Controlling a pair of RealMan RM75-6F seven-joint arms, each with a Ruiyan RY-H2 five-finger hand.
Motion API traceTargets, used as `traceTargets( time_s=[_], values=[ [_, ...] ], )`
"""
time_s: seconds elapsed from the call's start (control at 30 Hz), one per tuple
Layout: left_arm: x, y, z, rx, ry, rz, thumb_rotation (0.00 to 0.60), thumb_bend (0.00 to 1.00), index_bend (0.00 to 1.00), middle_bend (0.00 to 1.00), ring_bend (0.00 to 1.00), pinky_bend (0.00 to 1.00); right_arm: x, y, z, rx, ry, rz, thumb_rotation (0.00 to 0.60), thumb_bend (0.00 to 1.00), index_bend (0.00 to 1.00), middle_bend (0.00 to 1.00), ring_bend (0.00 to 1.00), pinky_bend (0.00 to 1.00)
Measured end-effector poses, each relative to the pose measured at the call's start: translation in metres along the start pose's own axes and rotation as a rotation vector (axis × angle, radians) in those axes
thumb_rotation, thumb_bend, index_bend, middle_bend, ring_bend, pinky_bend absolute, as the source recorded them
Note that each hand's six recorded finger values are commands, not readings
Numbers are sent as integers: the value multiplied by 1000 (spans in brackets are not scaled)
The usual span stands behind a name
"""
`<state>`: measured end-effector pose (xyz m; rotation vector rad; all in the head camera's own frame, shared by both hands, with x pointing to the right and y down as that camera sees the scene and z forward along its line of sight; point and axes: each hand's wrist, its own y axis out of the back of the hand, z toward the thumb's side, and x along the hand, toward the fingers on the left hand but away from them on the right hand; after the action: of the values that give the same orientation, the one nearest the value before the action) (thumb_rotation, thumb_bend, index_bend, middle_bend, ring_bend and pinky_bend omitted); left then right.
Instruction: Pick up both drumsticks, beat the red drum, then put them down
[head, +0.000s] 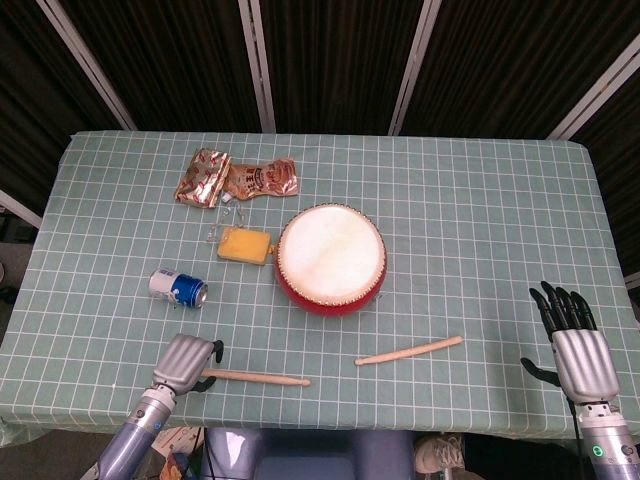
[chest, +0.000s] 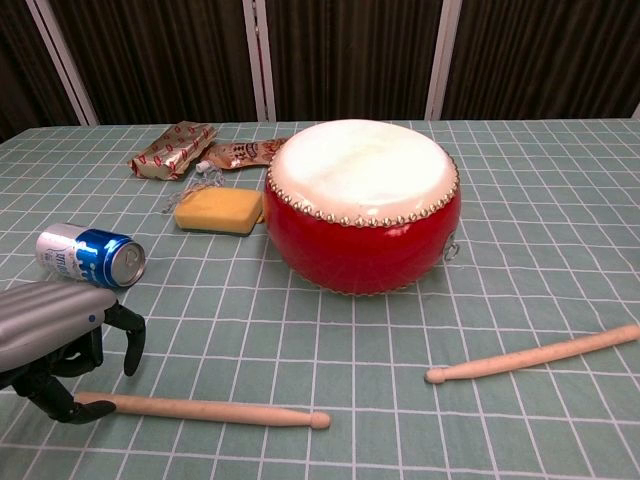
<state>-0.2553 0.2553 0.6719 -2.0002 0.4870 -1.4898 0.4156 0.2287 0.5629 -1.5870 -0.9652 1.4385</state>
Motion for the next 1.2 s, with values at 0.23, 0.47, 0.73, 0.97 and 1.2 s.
traceTargets(
  time_s=[0.23,0.47,0.73,0.97,1.2],
  values=[
    [6,-8,3,-11,17,-20,600,248,494,1000,1000,1000,0,0,-1,3,-1,0,600,172,0,0,0,61],
    [10,-13,4,-17,32,-40,600,249,503,1000,1000,1000,0,0,-1,3,-3,2,600,172,0,0,0,61],
    [14,-18,7,-4,35,-57,600,437,626,1000,1000,1000,0,0,-1,-3,-6,3,600,171,0,0,0,61],
    [12,-9,6,-48,35,-33,600,540,704,1000,1000,1000,0,0,-2,-7,-12,5,600,172,0,0,0,61],
    [5,16,-3,-124,40,21,600,549,719,1000,1000,1000,0,0,-3,-10,-16,5,600,172,0,0,0,61]
  ],
)
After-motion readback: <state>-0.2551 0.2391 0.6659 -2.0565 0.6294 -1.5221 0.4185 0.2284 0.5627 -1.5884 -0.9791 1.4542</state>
